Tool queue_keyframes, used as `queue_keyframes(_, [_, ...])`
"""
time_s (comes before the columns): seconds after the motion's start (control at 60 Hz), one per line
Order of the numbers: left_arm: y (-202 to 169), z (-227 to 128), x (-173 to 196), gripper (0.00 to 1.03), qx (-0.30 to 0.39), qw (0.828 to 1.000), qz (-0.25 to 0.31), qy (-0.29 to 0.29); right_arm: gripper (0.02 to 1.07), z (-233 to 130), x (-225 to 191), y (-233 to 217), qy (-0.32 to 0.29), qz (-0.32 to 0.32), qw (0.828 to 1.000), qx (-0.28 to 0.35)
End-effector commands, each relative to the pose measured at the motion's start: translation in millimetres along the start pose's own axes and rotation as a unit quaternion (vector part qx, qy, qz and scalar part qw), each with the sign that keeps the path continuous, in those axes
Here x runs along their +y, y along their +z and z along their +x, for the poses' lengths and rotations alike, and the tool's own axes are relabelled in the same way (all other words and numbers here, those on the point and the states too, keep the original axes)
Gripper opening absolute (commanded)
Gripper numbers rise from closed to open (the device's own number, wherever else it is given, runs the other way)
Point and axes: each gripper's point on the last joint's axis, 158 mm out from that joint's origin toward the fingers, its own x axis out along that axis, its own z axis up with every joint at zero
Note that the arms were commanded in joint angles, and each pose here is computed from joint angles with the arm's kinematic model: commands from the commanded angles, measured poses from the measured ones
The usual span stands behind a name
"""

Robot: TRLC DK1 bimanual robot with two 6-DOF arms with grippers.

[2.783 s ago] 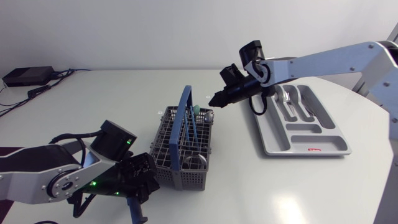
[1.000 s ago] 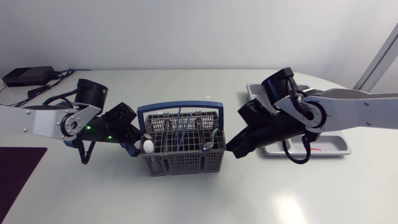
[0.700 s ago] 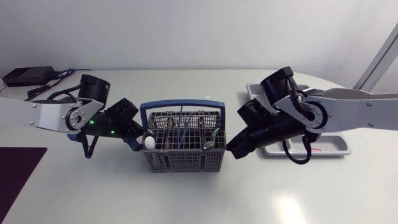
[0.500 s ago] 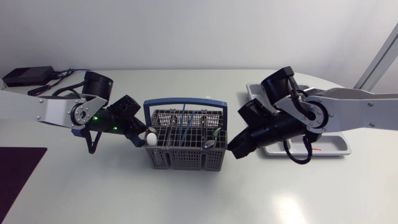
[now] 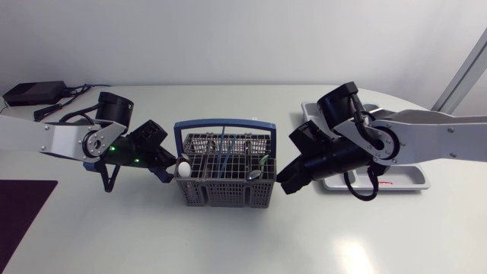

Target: Unload the cutlery basket into the drawer organizer.

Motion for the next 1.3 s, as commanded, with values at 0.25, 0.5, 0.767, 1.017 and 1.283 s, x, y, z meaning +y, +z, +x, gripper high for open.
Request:
queue_keyframes(0.25, [-17.6,-6.5,-12.2,0.35,0.012,1.000,0.000,-0.008,0.26,4.9,-4.2,1.6,-0.010,0.000,1.000,-0.011])
queue_keyframes(0.5, [-20.1,-46.3,6.0,0.74,-0.008,1.000,-0.006,0.020,0.94,-38.5,-9.1,2.3,-0.070,-0.026,0.996,-0.046])
queue_keyframes(0.767, [3.3,-111.0,-20.7,0.86,-0.050,0.999,-0.007,0.009,0.97,-62.8,-0.5,-3.9,-0.080,-0.039,0.994,-0.059])
queue_keyframes(1.017, [35.4,-122.0,-81.4,0.67,-0.029,0.997,-0.037,-0.067,0.97,-69.5,3.9,-8.1,-0.079,-0.036,0.994,-0.060])
queue_keyframes(1.283, [47.5,-107.9,-89.8,0.58,0.003,0.996,-0.059,-0.063,0.97,-78.3,10.5,-10.3,-0.077,-0.037,0.994,-0.065])
